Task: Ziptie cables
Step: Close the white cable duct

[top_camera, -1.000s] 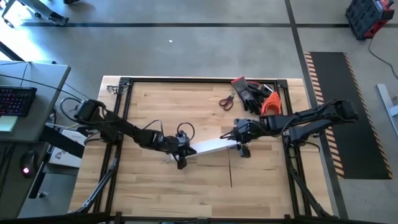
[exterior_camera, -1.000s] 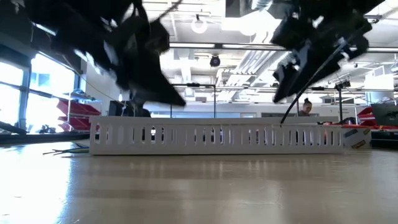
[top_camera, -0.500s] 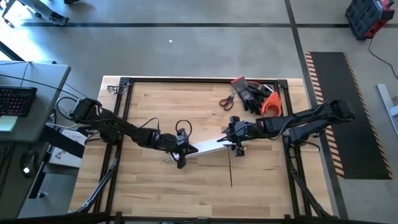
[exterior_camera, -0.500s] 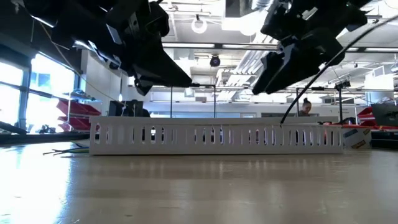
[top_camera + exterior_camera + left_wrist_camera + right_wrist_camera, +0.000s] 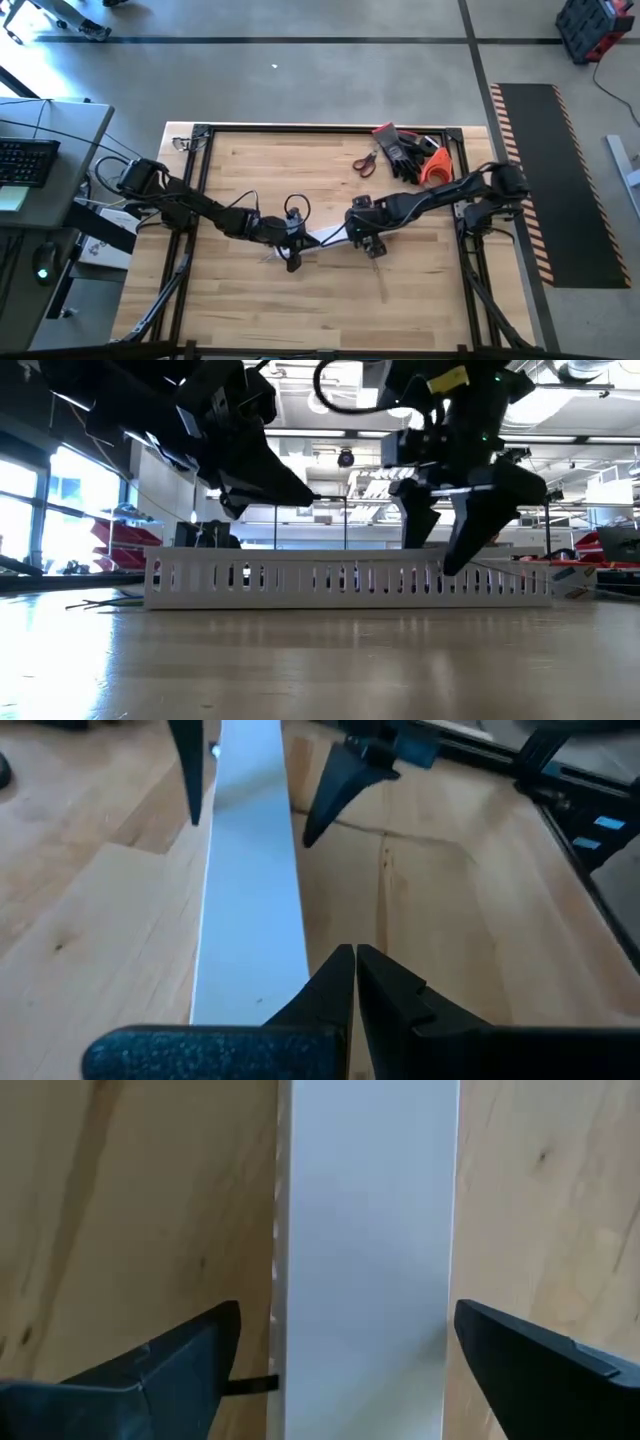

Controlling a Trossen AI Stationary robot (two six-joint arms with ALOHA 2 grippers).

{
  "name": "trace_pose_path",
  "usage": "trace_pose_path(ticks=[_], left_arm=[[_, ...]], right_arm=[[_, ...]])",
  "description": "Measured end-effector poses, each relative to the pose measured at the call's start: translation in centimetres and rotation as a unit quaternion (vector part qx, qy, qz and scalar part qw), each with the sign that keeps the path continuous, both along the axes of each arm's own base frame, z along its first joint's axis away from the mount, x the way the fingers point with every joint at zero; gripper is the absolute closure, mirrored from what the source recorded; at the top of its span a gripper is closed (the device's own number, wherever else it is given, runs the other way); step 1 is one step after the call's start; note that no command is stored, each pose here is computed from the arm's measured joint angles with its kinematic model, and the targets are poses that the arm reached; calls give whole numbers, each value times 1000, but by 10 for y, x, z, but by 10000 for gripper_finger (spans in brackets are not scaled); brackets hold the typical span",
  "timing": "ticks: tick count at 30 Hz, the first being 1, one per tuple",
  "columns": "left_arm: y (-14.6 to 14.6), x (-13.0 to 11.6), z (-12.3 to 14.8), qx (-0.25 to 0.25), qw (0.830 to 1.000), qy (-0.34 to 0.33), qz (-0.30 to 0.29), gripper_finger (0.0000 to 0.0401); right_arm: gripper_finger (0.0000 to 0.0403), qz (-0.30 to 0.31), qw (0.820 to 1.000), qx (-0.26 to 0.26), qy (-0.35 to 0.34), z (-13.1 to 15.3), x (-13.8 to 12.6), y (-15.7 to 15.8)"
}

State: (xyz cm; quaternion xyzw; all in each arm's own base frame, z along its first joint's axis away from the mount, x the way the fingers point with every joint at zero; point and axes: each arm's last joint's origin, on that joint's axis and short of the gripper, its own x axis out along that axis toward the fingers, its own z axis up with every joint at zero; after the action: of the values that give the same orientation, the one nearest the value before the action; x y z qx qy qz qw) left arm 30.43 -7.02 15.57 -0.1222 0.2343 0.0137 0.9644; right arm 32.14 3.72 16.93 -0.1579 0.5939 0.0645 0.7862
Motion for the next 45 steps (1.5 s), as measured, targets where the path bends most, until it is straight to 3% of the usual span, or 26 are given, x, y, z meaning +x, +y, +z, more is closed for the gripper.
trace_pose_path(ticks=[6, 24, 28, 37, 45], left_arm=[[-1, 1, 3, 1, 1000, -15, -5, 401], [-2, 5, 7, 9, 999, -30, -11, 401], [-3, 9, 13, 13, 999, -40, -17, 401], [-6, 15, 23, 11, 998, -54, -37, 401], [-6, 15, 22, 11, 998, -52, -37, 401]], right_arm=[[58, -12, 999, -31, 11, -2, -1, 2], [192, -12, 999, -46, -1, -1, -3, 18], [173, -9, 999, -42, -10, -1, -2, 23], [75, -1, 1000, -19, 4, 11, -1, 29], [67, -12, 999, -22, 45, 20, -4, 28]])
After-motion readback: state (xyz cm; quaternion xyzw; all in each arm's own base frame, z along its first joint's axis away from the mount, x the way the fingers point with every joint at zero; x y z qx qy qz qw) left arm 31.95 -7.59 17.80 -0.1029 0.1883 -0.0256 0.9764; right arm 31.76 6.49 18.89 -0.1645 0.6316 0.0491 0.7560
